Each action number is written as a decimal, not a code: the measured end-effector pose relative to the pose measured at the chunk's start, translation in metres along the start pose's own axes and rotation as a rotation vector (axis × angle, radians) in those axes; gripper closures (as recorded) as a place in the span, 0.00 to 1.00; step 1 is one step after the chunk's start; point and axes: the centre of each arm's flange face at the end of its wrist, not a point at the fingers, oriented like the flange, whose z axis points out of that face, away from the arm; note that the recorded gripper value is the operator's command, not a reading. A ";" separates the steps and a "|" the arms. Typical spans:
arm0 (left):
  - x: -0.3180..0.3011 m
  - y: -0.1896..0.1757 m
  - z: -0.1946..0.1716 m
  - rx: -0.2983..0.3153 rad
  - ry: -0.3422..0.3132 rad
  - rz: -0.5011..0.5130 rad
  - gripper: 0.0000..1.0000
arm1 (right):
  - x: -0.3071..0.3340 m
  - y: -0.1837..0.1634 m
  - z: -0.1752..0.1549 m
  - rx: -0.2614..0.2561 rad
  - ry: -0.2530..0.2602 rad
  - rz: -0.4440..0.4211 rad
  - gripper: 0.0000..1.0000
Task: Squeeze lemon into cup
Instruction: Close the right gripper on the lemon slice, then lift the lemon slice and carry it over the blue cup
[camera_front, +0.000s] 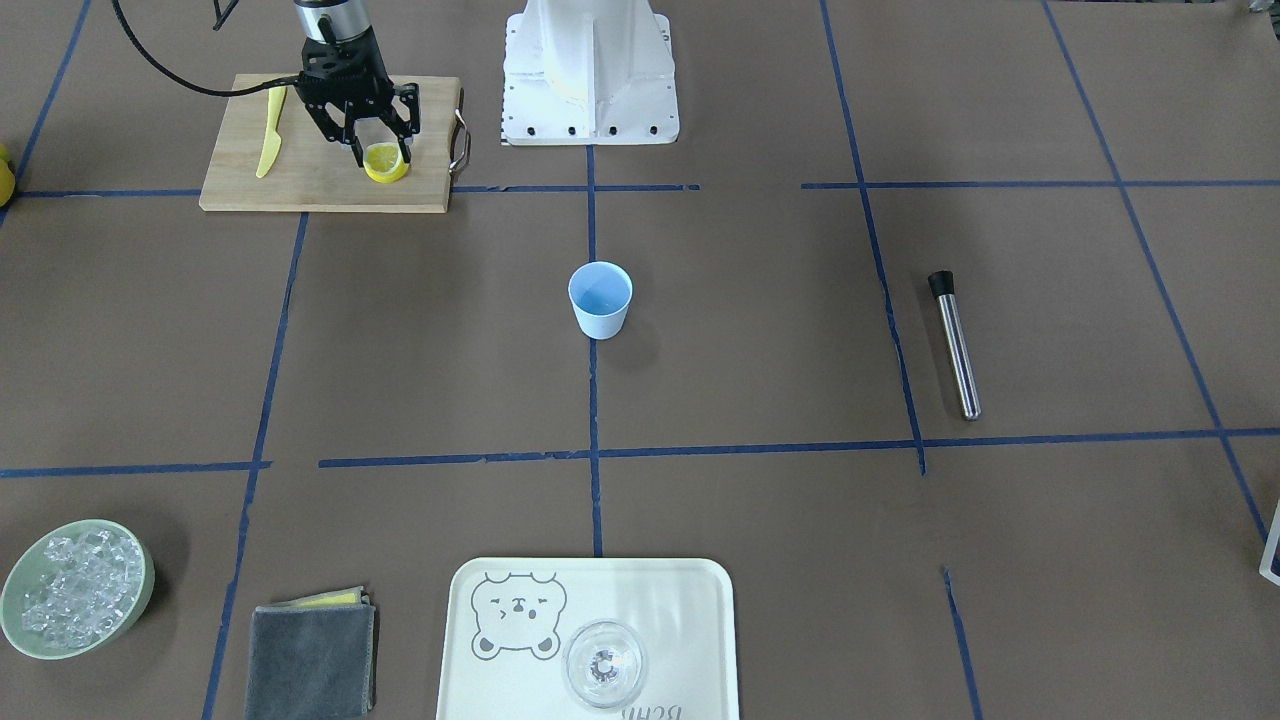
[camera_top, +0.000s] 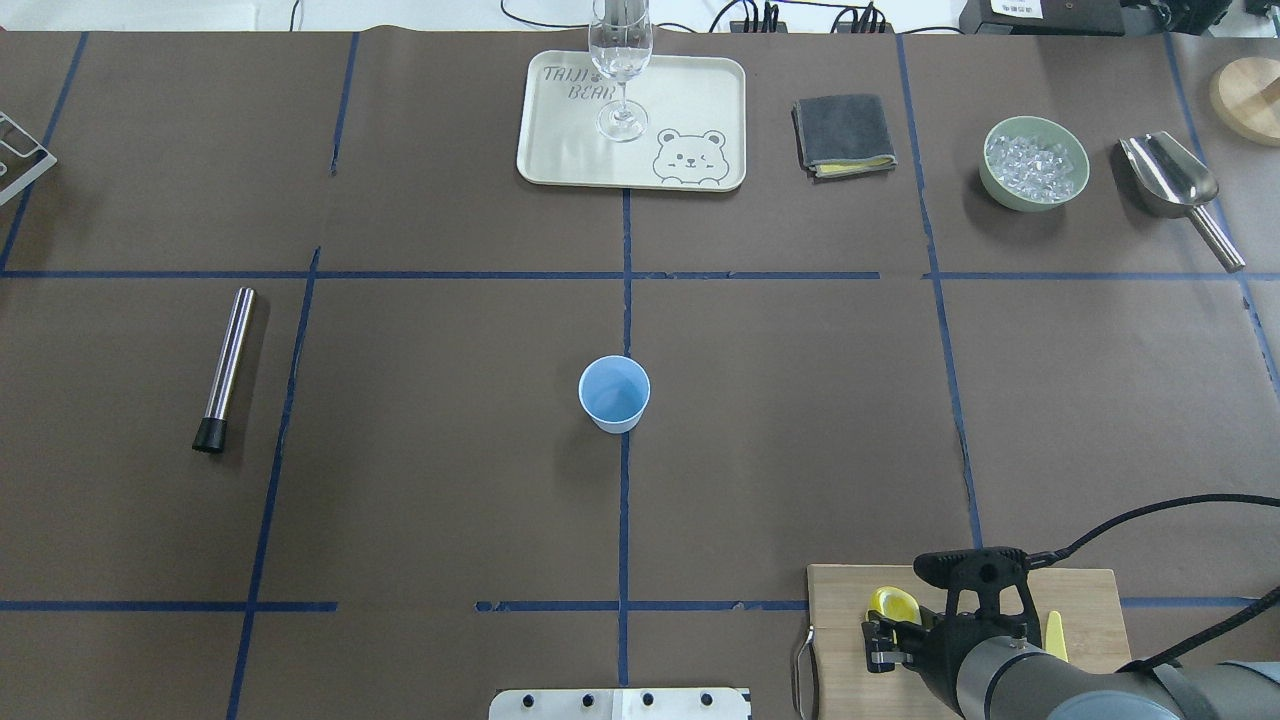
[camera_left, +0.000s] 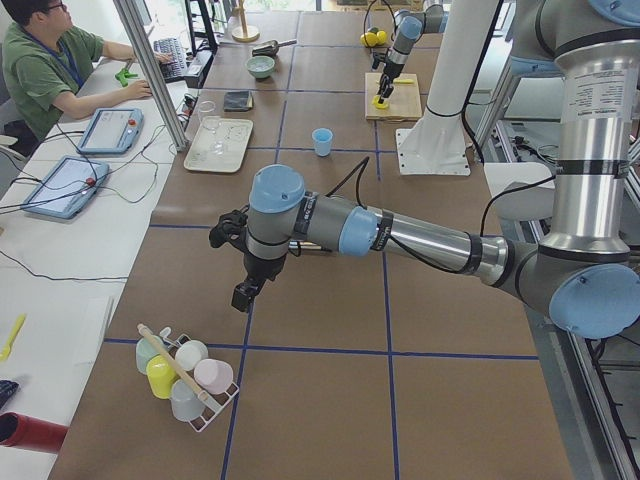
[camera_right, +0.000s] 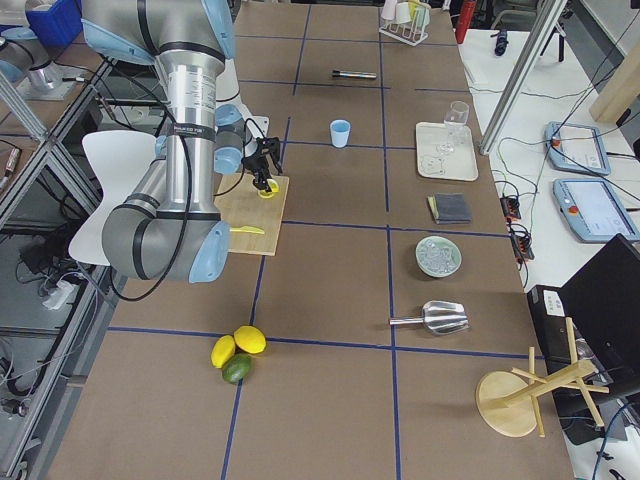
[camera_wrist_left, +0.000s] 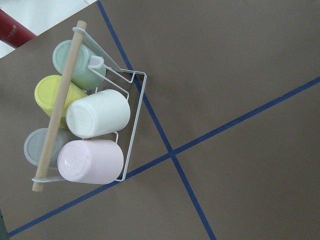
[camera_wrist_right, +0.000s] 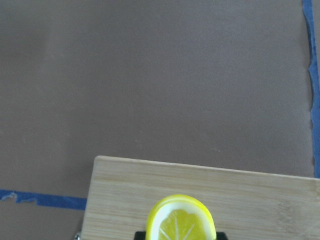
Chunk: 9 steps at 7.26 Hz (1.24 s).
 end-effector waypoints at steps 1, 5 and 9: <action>0.000 0.000 0.000 0.000 0.000 0.000 0.00 | -0.001 -0.010 -0.007 0.009 -0.009 0.016 0.67; -0.002 0.002 0.003 -0.006 0.002 -0.006 0.00 | -0.030 -0.065 -0.031 -0.019 0.022 0.088 0.67; -0.004 0.004 0.006 -0.012 0.003 -0.010 0.00 | -0.126 -0.132 -0.067 -0.028 0.059 0.137 0.67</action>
